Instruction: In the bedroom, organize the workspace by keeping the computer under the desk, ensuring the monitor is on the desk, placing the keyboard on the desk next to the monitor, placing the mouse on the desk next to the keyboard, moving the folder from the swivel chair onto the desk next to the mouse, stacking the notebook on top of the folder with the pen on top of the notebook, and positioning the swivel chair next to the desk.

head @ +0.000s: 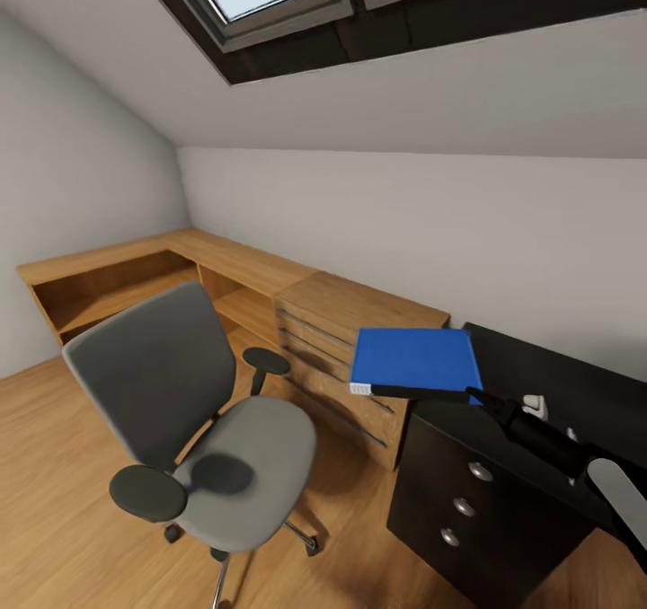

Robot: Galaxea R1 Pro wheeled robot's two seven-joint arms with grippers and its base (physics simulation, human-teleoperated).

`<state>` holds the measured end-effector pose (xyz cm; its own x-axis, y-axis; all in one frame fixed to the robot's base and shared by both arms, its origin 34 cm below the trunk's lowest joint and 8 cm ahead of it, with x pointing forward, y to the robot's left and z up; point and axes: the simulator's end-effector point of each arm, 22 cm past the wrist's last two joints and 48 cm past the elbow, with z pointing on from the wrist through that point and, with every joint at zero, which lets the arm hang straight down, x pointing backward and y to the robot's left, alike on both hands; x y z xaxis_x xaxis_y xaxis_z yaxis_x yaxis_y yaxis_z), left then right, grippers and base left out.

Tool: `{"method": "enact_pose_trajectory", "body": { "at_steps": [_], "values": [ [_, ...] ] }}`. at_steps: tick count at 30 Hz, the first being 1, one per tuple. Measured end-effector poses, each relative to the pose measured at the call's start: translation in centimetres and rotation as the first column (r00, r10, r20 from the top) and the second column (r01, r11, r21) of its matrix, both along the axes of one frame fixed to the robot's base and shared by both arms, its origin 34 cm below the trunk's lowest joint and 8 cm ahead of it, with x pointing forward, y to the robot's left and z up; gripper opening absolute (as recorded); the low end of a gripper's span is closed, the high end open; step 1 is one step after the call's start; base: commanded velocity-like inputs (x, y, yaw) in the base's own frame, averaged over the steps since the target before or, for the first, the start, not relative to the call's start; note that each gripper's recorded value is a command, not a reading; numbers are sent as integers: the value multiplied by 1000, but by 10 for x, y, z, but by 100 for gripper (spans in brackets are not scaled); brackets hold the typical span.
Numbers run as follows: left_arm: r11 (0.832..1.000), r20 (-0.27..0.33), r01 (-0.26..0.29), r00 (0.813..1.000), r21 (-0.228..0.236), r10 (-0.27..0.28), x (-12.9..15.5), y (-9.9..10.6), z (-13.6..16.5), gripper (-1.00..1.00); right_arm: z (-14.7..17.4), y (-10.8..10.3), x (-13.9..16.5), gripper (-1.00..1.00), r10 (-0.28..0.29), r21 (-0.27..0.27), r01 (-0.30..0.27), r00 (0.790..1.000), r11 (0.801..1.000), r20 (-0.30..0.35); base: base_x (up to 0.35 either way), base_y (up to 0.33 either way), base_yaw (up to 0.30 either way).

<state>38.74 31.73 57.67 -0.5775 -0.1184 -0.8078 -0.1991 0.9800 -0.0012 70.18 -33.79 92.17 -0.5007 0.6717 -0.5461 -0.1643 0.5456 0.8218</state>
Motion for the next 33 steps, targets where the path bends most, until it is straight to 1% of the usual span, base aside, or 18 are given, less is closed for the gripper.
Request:
{"method": "enact_pose_trajectory", "body": {
  "at_steps": [23, 24, 26, 27, 28, 29, 30, 31, 32, 33],
  "values": [
    [1000, 3, 2, 1000, -6, -2, 1, -3, 0, 100, -1, -2, 1, -100, -8, 0, 8, 1000, 1000, 0, 0, 0, -268],
    [1000, 10, 10, 1000, -21, -10, 5, -10, 0, 100, -1, -2, 1, -100, -8, 0, 8, 1000, 1000, 0, 0, 0, -267],
    [997, 35, 40, 999, -70, -38, 16, -33, 0, 100, -1, -2, 1, -100, -8, 0, 8, 1000, 1000, 0, 0, 0, -267],
    [990, 61, 85, 995, -112, -78, 27, -55, 2, 100, -1, -2, 1, -100, -7, 0, 7, 1000, 1000, 0, 0, 0, -267],
    [985, 75, 109, 992, -136, -99, 32, -67, 3, 100, -1, -2, 1, -100, -8, 0, 8, 1000, 1000, 1, 0, 0, -267],
    [969, 103, 176, 982, -175, -160, 42, -93, 7, 100, 0, -2, 1, -100, -8, 0, 8, 1000, 1000, 1, 0, 0, -267],
    [960, 115, 206, 976, -191, -187, 44, -104, 8, 100, 0, -2, 1, -100, -8, 0, 8, 1000, 1000, 1, 0, 0, -267],
    [940, 130, 271, 960, -207, -248, 47, -123, 11, 100, 0, -3, 1, -100, -8, 0, 8, 1000, 1000, 1, 0, 0, -267],
    [923, 137, 319, 946, -215, -295, 47, -135, 12, 100, 0, -3, 1, -100, -8, 0, 8, 1000, 1000, 2, 0, 0, -267],
    [917, 139, 334, 941, -217, -309, 46, -138, 13, 100, 0, -3, 1, -100, -8, 0, 8, 1000, 1000, 2, 0, 0, -267]
  ]
}}
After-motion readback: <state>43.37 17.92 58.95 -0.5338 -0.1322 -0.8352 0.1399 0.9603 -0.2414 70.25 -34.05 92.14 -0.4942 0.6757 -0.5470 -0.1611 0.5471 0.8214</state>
